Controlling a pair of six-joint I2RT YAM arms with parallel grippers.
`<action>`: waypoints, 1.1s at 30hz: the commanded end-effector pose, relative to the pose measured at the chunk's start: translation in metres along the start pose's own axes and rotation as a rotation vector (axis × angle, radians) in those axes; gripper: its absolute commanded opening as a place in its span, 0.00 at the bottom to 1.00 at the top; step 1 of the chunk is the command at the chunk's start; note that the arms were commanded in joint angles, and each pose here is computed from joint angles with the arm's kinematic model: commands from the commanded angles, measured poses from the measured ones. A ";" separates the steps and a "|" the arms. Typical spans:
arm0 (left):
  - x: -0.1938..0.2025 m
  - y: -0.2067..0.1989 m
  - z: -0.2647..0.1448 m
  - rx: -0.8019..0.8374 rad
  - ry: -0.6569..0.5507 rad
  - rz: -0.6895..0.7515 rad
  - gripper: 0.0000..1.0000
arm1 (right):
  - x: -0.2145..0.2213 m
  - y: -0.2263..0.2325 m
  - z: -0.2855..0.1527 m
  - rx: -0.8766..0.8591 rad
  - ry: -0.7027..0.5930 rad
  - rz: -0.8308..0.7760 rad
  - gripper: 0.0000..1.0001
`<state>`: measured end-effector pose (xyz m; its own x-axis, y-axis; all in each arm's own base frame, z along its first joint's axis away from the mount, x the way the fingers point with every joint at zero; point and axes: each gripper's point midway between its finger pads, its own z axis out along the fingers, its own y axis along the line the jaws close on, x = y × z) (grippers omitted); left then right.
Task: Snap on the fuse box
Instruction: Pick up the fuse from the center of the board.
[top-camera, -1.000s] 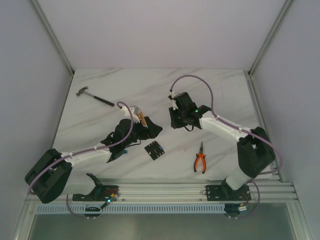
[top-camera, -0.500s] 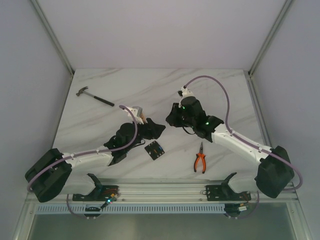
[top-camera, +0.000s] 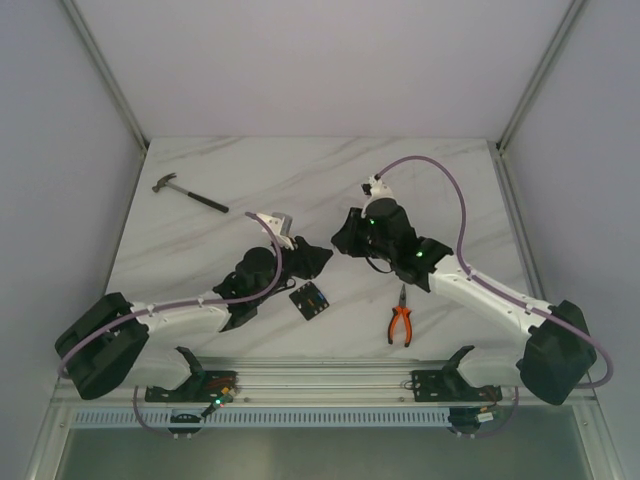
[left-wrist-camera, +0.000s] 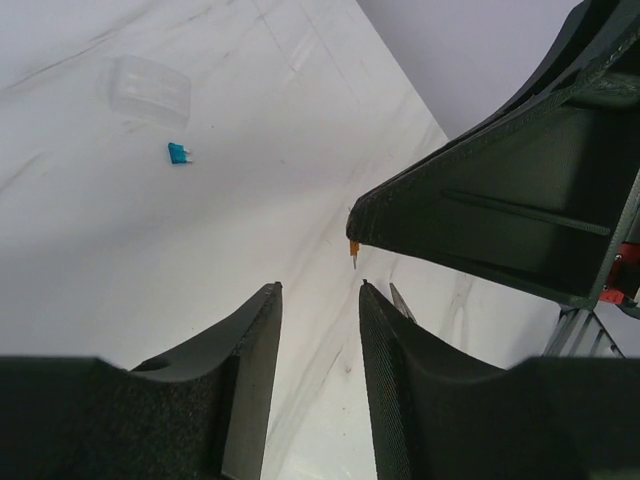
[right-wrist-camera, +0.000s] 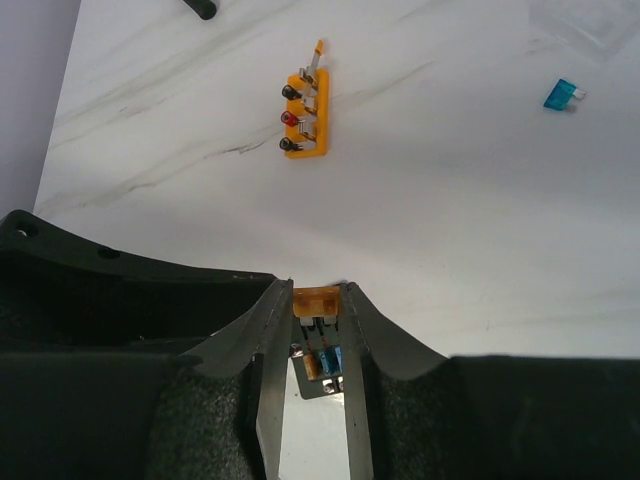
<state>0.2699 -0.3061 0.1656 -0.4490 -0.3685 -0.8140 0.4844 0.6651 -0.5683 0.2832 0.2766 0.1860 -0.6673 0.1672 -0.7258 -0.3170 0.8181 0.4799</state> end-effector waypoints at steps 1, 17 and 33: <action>-0.018 -0.021 0.008 0.066 -0.055 0.026 0.45 | -0.006 0.006 -0.004 -0.015 -0.039 0.018 0.17; -0.023 -0.026 0.017 0.071 -0.069 0.065 0.26 | -0.004 0.015 -0.004 -0.042 -0.038 0.030 0.17; -0.017 -0.011 0.010 0.019 -0.019 0.164 0.00 | -0.015 0.032 -0.015 -0.159 -0.057 -0.083 0.48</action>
<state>0.2757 -0.3171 0.1713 -0.3961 -0.3044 -0.8663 0.5421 0.6840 -0.4882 0.2762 0.2873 0.1917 -0.6617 0.1591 -0.7327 -0.3616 0.7883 0.4978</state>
